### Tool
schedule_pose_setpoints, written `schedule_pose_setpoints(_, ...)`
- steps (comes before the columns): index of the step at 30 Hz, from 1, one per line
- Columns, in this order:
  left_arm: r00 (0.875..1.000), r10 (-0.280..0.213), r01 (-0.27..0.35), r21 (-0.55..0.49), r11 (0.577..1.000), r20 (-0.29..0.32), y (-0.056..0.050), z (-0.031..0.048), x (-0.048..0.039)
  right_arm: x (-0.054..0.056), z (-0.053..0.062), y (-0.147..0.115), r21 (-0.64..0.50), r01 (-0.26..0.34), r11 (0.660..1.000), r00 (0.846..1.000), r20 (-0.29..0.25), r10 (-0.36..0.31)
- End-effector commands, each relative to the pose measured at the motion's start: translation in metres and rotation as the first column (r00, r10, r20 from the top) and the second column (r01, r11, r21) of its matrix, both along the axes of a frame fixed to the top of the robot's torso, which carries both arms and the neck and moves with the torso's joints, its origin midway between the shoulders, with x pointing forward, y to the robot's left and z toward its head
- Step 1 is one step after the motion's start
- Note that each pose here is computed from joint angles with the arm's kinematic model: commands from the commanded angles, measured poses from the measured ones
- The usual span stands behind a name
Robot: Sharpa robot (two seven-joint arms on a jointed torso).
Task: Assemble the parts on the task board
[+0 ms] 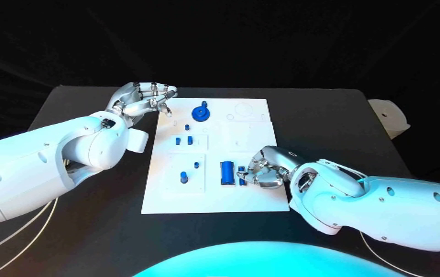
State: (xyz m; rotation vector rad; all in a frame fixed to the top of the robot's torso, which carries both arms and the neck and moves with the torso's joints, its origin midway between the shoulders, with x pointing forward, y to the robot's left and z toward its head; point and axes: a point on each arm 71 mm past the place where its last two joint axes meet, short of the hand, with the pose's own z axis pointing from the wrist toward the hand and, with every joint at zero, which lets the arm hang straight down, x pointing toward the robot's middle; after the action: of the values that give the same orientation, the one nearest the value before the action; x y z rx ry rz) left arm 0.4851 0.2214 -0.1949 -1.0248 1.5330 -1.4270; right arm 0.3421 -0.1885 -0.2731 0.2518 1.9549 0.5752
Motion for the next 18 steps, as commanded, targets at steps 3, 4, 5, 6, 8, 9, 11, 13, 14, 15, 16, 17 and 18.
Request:
schedule_pose_setpoints(3, 1.000, -0.010, 0.010, -0.008, 1.000, 0.002, -0.002, 0.0005, -0.0003, 0.001, -0.001, -0.003, -0.024, -0.030, 0.999, 0.999, 0.012, 0.031)
schedule_pose_setpoints(4, 1.000, -0.011, 0.011, -0.008, 1.000, 0.002, -0.002, 0.0005, -0.0003, 0.001, -0.001, -0.003, -0.024, -0.031, 0.999, 0.999, 0.012, 0.032)
schedule_pose_setpoints(5, 1.000, -0.011, 0.011, -0.008, 1.000, 0.002, -0.002, 0.0005, -0.0002, 0.001, -0.001, -0.004, -0.022, -0.033, 0.999, 0.999, 0.015, 0.034)
schedule_pose_setpoints(6, 1.000, -0.011, 0.011, -0.008, 1.000, 0.002, -0.002, 0.0005, -0.0002, 0.001, -0.001, -0.004, -0.019, -0.034, 0.999, 0.999, 0.018, 0.035)
schedule_pose_setpoints(8, 1.000, -0.013, 0.013, -0.010, 1.000, 0.004, -0.002, 0.0006, 0.0000, 0.002, 0.000, -0.005, 0.001, -0.032, 0.999, 0.999, 0.030, 0.032)
schedule_pose_setpoints(9, 1.000, -0.015, 0.015, -0.012, 1.000, 0.006, -0.002, 0.0007, 0.0002, 0.003, 0.002, -0.006, 0.022, -0.030, 0.999, 0.999, 0.041, 0.029)
schedule_pose_setpoints(11, 1.000, -0.015, 0.016, -0.019, 1.000, 0.011, -0.003, 0.0009, 0.0007, 0.007, 0.006, -0.009, 0.083, -0.025, 0.996, 0.997, 0.074, 0.018)
schedule_pose_setpoints(13, 1.000, -0.012, 0.013, -0.033, 0.999, 0.012, -0.003, 0.0009, 0.0014, 0.015, 0.011, -0.014, 0.144, -0.020, 0.989, 0.993, 0.116, 0.003)
schedule_pose_setpoints(14, 1.000, -0.009, 0.009, -0.043, 0.999, 0.011, -0.002, 0.0007, 0.0019, 0.021, 0.015, -0.017, 0.178, -0.022, 0.984, 0.990, 0.139, -0.003)
schedule_pose_setpoints(15, 1.000, -0.006, 0.007, -0.048, 0.999, 0.011, -0.002, 0.0006, 0.0022, 0.025, 0.016, -0.020, 0.199, -0.023, 0.980, 0.989, 0.150, -0.008)
schedule_pose_setpoints(16, 1.000, -0.002, 0.003, -0.058, 0.998, 0.011, -0.002, 0.0004, 0.0028, 0.032, 0.019, -0.024, 0.235, -0.020, 0.972, 0.986, 0.164, -0.019)
schedule_pose_setpoints(17, 1.000, 0.003, -0.002, -0.069, 0.998, 0.011, -0.001, 0.0000, 0.0035, 0.039, 0.022, -0.029, 0.274, -0.016, 0.962, 0.985, 0.172, -0.032)
schedule_pose_setpoints(18, 1.000, 0.008, -0.007, -0.079, 0.997, 0.011, -0.001, -0.0005, 0.0042, 0.045, 0.024, -0.032, 0.305, -0.013, 0.952, 0.984, 0.175, -0.043)
